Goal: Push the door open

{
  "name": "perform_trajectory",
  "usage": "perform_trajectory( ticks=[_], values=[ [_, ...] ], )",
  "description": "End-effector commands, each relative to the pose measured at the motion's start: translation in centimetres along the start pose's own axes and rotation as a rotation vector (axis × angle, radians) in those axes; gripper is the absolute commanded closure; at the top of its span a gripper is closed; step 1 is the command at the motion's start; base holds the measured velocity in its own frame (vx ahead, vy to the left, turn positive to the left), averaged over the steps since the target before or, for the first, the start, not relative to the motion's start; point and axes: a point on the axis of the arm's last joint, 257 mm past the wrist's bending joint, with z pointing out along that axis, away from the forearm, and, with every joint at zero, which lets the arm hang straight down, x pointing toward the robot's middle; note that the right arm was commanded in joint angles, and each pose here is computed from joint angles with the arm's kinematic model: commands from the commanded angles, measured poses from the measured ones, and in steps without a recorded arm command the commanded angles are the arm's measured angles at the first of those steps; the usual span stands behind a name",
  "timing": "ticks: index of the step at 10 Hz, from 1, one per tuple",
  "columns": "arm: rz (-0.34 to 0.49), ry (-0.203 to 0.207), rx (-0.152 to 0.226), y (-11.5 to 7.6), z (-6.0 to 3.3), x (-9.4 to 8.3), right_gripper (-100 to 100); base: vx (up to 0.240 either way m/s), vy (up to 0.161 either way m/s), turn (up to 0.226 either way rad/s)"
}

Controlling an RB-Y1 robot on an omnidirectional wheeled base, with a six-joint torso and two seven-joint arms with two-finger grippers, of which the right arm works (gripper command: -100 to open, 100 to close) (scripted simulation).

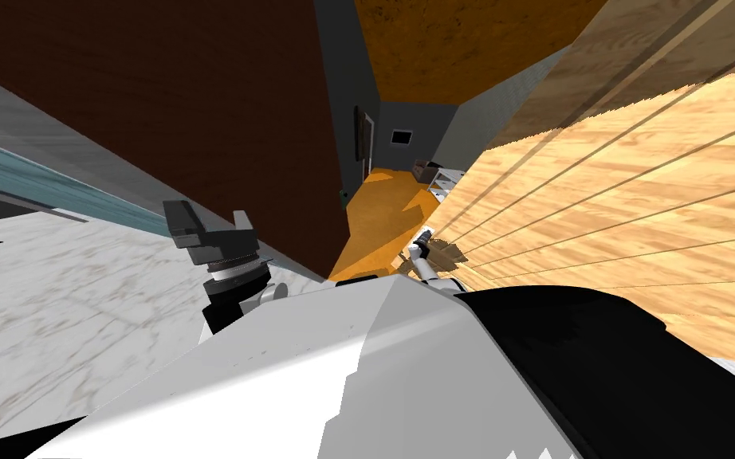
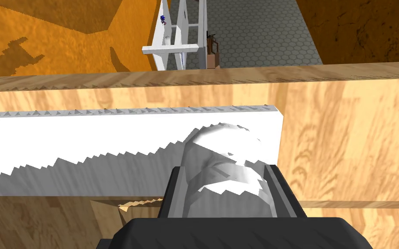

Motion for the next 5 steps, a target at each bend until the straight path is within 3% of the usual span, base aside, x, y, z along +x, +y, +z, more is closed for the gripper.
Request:
perform_trajectory(
  ticks=[1,3,4,5],
  values=[
    [-0.002,-0.035,-0.007,0.4,0.41,-1.5,100,0.182,-0.027,-0.019],
    [-0.003,-0.065,-0.008,0.4,0.68,-2.8,100,0.212,-0.014,-0.055],
    [-0.005,-0.053,-0.004,0.0,0.51,-2.3,100,0.087,-0.015,-0.033],
    [-0.004,-0.083,-0.009,0.2,0.82,-3.5,100,0.091,-0.088,-0.050]
  ],
)
